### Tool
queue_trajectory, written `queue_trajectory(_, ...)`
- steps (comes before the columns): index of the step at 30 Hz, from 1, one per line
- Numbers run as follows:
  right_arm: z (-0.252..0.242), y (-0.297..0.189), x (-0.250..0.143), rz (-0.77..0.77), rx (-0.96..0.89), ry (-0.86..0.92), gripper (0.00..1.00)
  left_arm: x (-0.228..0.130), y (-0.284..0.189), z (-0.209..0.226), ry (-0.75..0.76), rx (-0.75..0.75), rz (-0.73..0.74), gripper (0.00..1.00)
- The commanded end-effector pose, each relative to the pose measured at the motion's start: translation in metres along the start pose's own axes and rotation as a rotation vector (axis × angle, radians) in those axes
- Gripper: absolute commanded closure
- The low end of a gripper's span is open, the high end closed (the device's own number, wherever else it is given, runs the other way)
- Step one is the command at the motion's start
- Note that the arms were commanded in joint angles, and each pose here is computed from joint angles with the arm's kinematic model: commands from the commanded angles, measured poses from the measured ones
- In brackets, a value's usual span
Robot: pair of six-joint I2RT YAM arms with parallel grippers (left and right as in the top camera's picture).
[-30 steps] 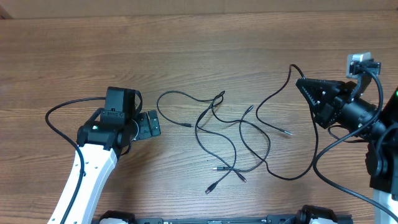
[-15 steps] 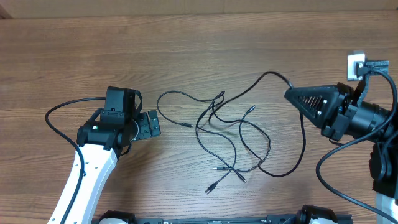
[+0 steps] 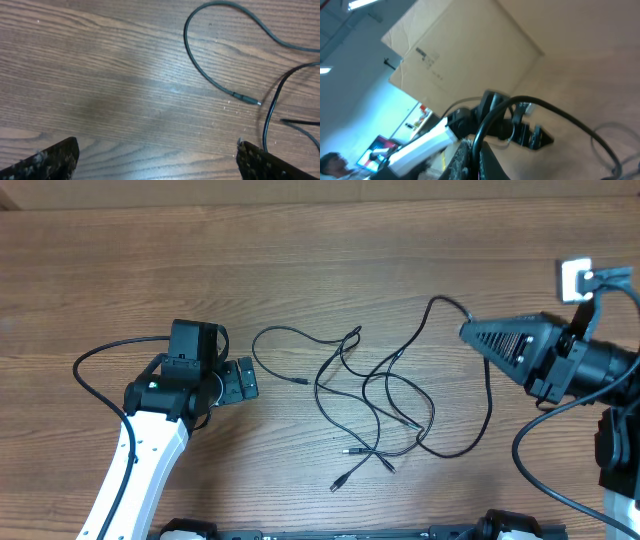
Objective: Untangle cables
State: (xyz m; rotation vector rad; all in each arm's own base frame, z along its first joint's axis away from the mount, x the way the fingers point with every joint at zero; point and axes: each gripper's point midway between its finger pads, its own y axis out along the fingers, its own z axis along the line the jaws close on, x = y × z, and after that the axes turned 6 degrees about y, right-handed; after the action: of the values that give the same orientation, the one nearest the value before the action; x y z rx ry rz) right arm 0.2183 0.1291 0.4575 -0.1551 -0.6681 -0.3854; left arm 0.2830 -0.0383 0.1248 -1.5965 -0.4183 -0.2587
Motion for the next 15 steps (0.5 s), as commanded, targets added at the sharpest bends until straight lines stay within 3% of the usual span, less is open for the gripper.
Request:
queue_trajectory(1, 0.010, -0.003, 0.020, -0.097, -0.038, 0.032, 0.96, 0.007, -0.004, -0.001, 0.022, -0.007, -0.015, 0.00)
queue_trajectory(9, -0.024, -0.023, 0.052, -0.290, -0.212, 0.014, 0.96, 0.007, -0.004, -0.001, 0.022, -0.007, -0.015, 0.00)
queue_trajectory(15, -0.063, -0.073, 0.065, -0.430, -0.396, 0.060, 0.96, 0.006, -0.003, -0.001, 0.022, -0.007, -0.015, 0.00)
